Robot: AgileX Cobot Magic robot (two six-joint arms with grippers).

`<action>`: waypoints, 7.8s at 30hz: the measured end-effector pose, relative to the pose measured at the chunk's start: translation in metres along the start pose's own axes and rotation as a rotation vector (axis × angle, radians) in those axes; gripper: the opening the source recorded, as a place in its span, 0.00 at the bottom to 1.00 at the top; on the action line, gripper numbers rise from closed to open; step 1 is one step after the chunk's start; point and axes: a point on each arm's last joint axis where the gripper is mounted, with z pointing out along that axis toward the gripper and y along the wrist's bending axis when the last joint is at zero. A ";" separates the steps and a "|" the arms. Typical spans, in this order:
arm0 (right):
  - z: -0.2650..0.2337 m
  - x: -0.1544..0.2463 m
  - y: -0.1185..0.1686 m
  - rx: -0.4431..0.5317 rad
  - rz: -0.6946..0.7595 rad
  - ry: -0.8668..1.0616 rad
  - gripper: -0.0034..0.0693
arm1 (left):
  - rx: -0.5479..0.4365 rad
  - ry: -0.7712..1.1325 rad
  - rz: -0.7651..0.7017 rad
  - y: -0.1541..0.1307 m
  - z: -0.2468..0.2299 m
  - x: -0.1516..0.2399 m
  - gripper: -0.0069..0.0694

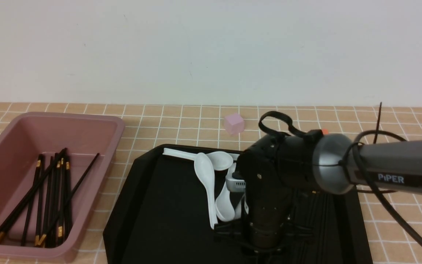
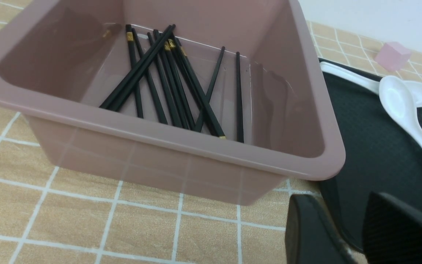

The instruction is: On brown tablecloth take chopsticks from black tray and put them in box.

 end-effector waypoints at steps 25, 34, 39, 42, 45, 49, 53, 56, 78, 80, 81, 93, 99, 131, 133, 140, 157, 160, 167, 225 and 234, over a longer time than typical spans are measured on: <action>-0.103 0.028 -0.019 -0.152 -0.079 -0.111 0.21 | 0.000 0.000 0.000 0.000 0.000 0.000 0.40; -0.175 0.020 0.038 -0.630 -0.279 -0.330 0.21 | 0.000 0.000 0.000 0.000 0.000 0.000 0.40; -0.163 0.010 0.079 -0.736 -0.365 -0.324 0.21 | 0.000 0.000 0.000 0.000 0.000 0.000 0.40; -0.152 0.003 0.098 -0.776 -0.394 -0.300 0.21 | 0.000 0.000 0.000 0.000 0.000 0.000 0.40; -0.142 -0.007 0.121 -0.833 -0.438 -0.295 0.21 | 0.000 0.000 0.000 0.000 0.000 0.000 0.40; -0.131 -0.012 0.149 -0.904 -0.481 -0.295 0.21 | 0.000 0.000 0.000 0.000 0.000 0.000 0.40; -0.107 -0.015 0.175 -0.955 -0.499 -0.312 0.21 | 0.000 0.000 0.000 0.000 0.000 0.000 0.40; -0.084 -0.018 0.195 -0.997 -0.474 -0.354 0.21 | 0.000 0.000 0.000 0.000 0.000 0.000 0.40; -0.121 -0.003 0.173 -0.871 -0.753 -0.329 0.38 | 0.000 0.000 0.000 0.000 0.000 0.000 0.40; -0.144 0.001 0.159 -0.833 -0.814 -0.332 0.27 | 0.000 0.000 0.000 0.000 0.000 0.000 0.40; -0.158 0.003 0.150 -0.812 -0.845 -0.331 0.20 | 0.000 0.000 0.000 0.000 0.000 0.000 0.40; -0.325 0.048 0.010 -0.558 -0.826 -0.597 0.03 | 0.000 0.000 0.000 0.000 0.000 0.000 0.40; -0.356 0.101 -0.057 -0.522 -0.795 -0.699 0.04 | 0.000 0.000 0.000 0.000 0.000 0.000 0.40; -0.123 0.181 -0.190 -0.722 -0.673 -1.253 0.07 | 0.000 0.000 0.000 0.000 0.000 0.000 0.40; -0.122 0.181 -0.190 -0.718 -0.674 -1.247 0.07 | 0.000 0.000 0.000 0.000 0.000 0.000 0.40; -0.119 0.181 -0.191 -0.699 -0.681 -1.215 0.08 | 0.000 0.000 0.000 0.000 0.000 0.000 0.40; -0.106 0.190 -0.230 -0.549 -0.564 -1.386 0.10 | 0.000 0.000 0.000 0.000 0.000 0.000 0.40; -0.087 0.191 -0.245 -0.444 -0.469 -1.432 0.10 | 0.000 0.000 0.000 0.000 0.000 0.000 0.40; -0.053 0.194 -0.264 -0.196 -0.344 -1.478 0.12 | 0.000 0.000 0.000 0.000 0.000 0.000 0.40; -0.037 0.196 -0.273 -0.071 -0.251 -1.294 0.22 | 0.000 0.000 0.000 0.000 0.000 0.000 0.40; -0.037 0.196 -0.273 -0.071 -0.251 -1.294 0.23 | 0.000 0.000 0.000 0.000 0.000 0.000 0.40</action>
